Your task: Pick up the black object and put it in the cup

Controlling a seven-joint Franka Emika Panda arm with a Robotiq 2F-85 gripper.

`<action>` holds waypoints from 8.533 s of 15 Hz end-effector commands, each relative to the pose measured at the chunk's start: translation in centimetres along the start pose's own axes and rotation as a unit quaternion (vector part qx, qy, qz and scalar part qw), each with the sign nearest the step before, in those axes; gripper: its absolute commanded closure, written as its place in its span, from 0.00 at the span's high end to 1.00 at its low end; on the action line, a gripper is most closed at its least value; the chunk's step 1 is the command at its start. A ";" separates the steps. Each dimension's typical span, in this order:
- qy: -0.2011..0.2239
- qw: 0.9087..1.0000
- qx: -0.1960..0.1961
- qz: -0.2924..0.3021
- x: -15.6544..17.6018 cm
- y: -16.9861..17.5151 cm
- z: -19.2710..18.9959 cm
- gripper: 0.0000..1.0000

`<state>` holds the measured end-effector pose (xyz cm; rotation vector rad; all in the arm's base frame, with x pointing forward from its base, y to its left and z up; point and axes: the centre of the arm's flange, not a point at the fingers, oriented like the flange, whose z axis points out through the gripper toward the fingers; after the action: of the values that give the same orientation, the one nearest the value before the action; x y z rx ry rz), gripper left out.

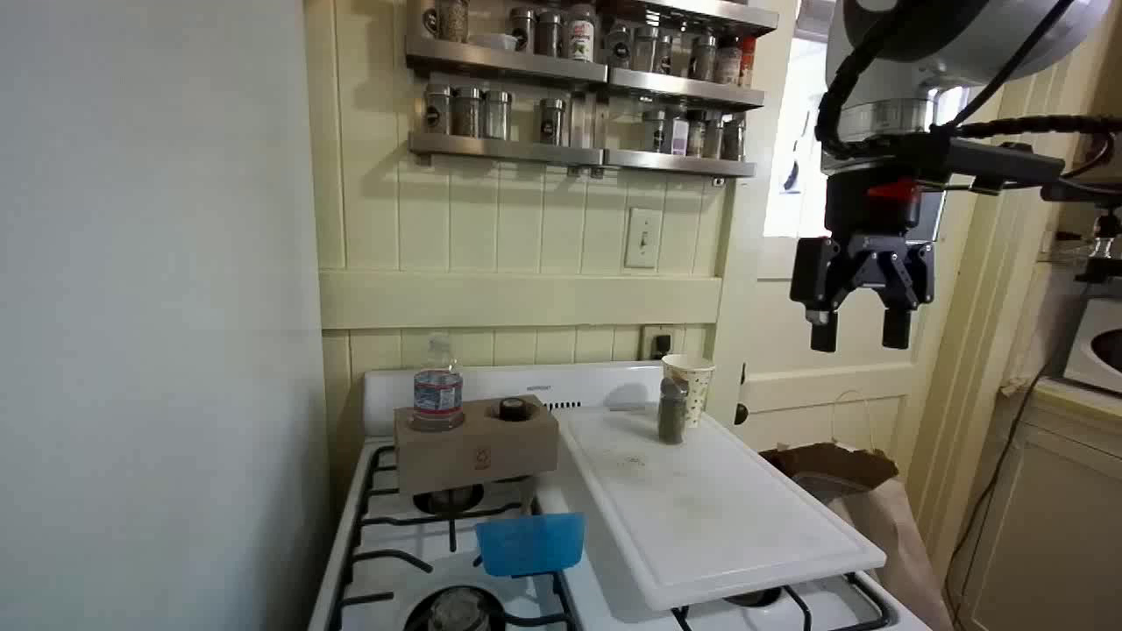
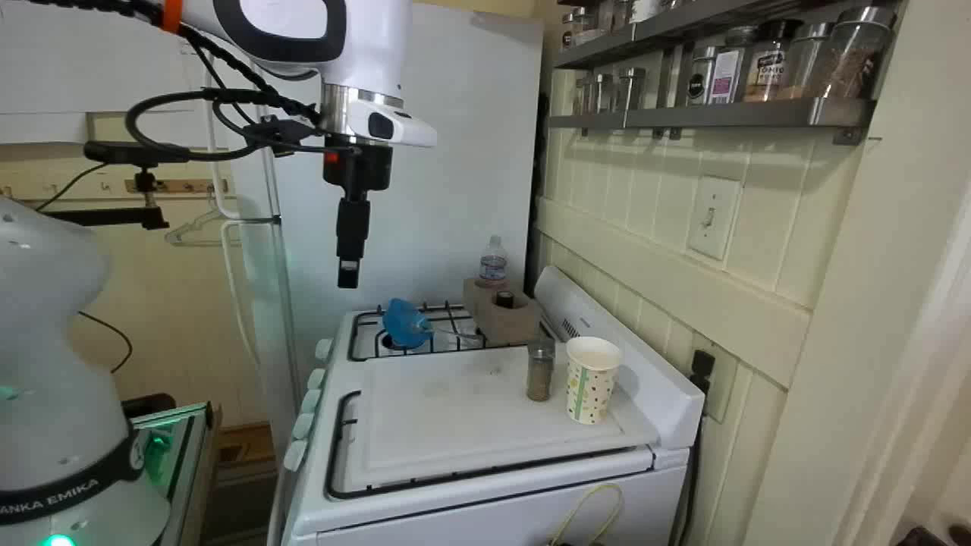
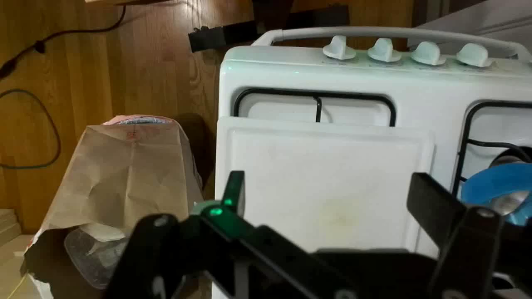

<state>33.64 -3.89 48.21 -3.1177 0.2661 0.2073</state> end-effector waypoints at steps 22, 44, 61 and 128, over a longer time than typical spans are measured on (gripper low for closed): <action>0.181 0.950 -0.068 -0.245 16.3 -7.8 6.2 1.00; 0.187 0.824 -0.007 -0.534 29.5 -21.4 12.6 1.00; 0.145 0.828 -0.001 -0.541 28.7 -24.2 11.4 0.87; 0.177 0.983 0.047 -0.018 26.7 6.9 -0.3 0.17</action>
<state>57.80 -15.16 45.06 -3.0084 0.2150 -0.4235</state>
